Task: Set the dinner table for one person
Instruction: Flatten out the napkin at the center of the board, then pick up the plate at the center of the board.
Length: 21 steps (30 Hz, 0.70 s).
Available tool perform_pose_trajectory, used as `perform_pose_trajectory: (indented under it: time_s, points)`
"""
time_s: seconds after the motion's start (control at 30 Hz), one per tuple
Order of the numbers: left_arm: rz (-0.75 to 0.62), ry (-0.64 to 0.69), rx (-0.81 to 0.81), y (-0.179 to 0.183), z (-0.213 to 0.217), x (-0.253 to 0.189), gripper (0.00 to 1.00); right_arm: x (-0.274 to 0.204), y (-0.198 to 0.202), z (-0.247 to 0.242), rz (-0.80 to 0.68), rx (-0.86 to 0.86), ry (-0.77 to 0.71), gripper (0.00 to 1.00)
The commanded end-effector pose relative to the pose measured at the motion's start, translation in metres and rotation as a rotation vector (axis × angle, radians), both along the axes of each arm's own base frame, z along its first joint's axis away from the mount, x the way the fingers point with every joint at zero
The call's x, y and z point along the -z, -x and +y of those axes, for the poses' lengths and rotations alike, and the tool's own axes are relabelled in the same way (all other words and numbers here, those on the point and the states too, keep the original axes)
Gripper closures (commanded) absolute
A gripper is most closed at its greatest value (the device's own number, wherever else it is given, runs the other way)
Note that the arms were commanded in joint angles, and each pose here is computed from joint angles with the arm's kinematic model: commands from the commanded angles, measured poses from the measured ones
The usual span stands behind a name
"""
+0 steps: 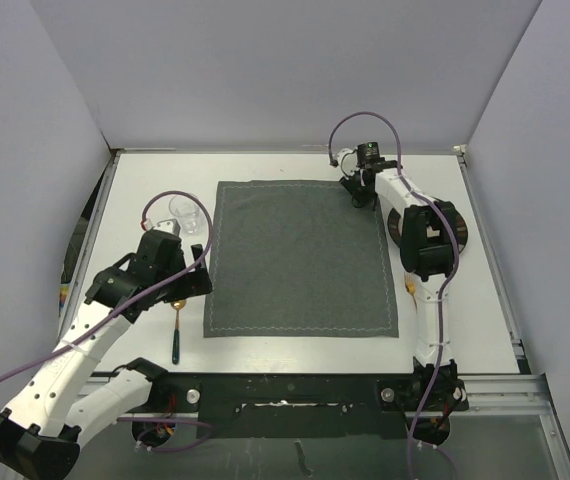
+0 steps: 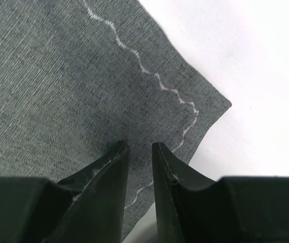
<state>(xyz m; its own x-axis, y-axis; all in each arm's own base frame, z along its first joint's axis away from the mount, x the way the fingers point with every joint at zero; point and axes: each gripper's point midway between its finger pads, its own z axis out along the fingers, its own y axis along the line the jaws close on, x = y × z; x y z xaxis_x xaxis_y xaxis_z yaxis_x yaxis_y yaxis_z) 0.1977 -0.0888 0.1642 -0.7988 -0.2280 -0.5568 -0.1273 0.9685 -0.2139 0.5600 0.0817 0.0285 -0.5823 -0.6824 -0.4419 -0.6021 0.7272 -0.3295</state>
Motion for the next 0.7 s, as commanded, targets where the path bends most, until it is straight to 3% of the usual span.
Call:
perform_pose_trajectory:
  time_s: [0.0,0.27,0.3,0.37,0.4,0.43,0.53,0.67]
  points:
    - [-0.075,0.048,-0.01,-0.008,-0.004,-0.015,0.02,-0.051,0.0,-0.001,-0.078,0.006,-0.017,0.72]
    - [-0.088,0.045,0.0,-0.006,-0.002,-0.016,0.02,-0.121,-0.008,-0.012,-0.235,0.057,-0.004,0.71]
    - [-0.092,0.042,0.004,-0.006,-0.002,-0.017,0.02,-0.137,-0.01,-0.018,-0.27,0.078,0.016,0.73]
    - [-0.109,0.04,0.01,-0.007,-0.001,-0.021,0.02,-0.169,-0.004,-0.031,-0.318,0.127,0.043,0.86]
    - [-0.118,0.034,0.013,-0.006,0.0,-0.023,0.02,-0.181,0.001,-0.039,-0.33,0.163,0.042,0.96]
    - [-0.129,0.024,0.012,-0.006,0.003,-0.025,0.02,-0.189,0.01,-0.051,-0.33,0.208,0.022,1.0]
    - [-0.133,-0.003,-0.023,-0.002,0.013,-0.019,0.02,-0.187,0.047,-0.076,-0.286,0.293,-0.036,1.0]
    - [-0.096,0.073,-0.084,0.004,0.008,-0.001,0.02,-0.194,0.102,-0.121,-0.35,0.394,0.043,1.0]
